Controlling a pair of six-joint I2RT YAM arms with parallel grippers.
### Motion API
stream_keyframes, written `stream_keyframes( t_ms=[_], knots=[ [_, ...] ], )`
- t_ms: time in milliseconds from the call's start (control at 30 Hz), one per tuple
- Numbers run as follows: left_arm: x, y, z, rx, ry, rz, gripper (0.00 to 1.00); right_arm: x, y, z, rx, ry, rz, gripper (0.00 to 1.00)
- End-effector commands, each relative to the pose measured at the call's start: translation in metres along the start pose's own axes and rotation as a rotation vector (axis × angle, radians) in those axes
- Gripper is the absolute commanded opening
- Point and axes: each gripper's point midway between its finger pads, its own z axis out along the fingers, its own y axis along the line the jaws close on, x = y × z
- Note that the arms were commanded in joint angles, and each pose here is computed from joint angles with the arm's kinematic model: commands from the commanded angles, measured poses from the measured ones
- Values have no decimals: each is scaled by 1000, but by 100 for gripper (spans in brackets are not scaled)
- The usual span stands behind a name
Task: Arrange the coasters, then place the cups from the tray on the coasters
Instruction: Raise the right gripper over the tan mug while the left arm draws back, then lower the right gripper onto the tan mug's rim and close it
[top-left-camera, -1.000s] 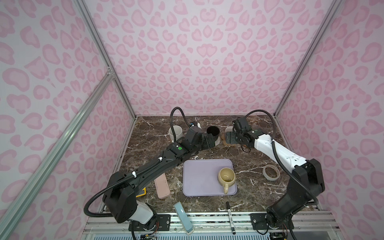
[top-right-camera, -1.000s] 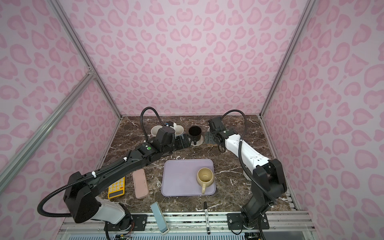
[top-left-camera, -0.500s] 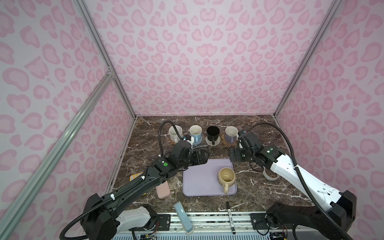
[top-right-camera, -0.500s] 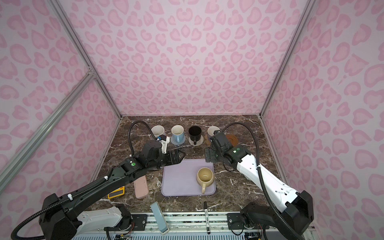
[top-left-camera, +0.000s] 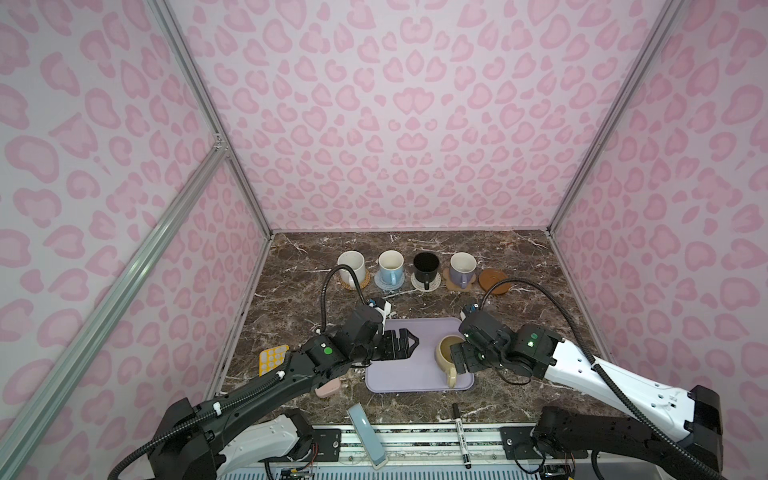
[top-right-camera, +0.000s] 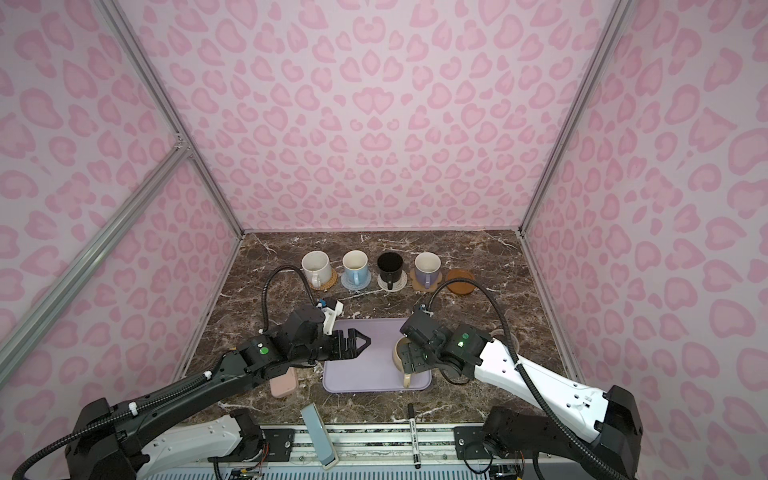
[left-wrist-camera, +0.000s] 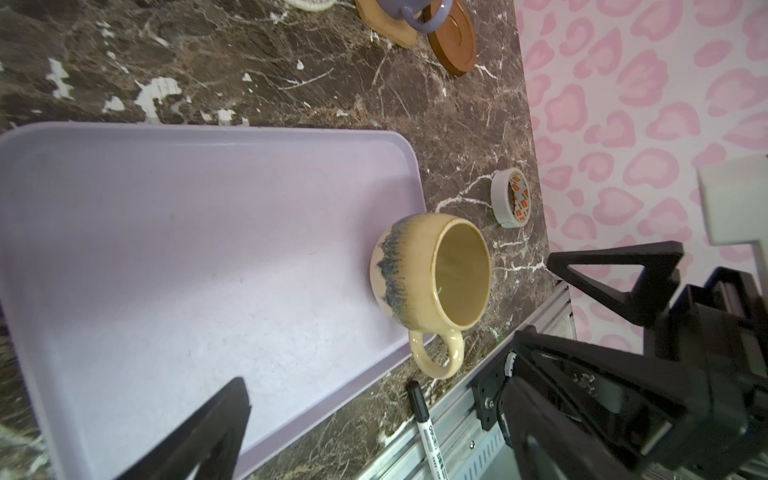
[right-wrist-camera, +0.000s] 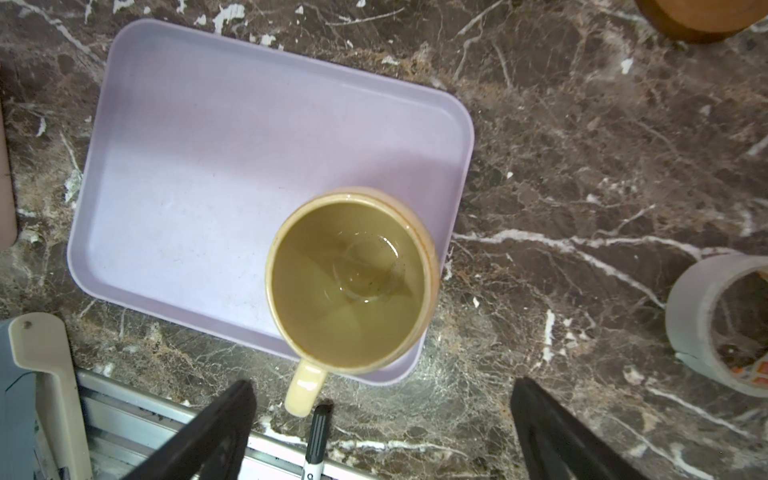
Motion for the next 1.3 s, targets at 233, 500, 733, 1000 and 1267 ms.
stream_keyframes(
  t_ms=[233, 500, 733, 1000, 1267],
  knots=[
    [14, 4, 10, -9, -10, -39, 97, 30, 15, 20, -3, -1, 22, 96],
    [19, 6, 13, -27, -14, -49, 97, 42, 30, 41, -18, 20, 17, 90],
    [16, 8, 10, -29, -43, -68, 97, 48, 25, 56, 53, 45, 5, 82],
    [16, 10, 9, -41, -44, -63, 97, 53, 14, 68, 148, 74, -21, 55],
    [13, 6, 11, -28, -50, -65, 97, 49, 9, 73, 133, 80, -9, 43]
  ],
)
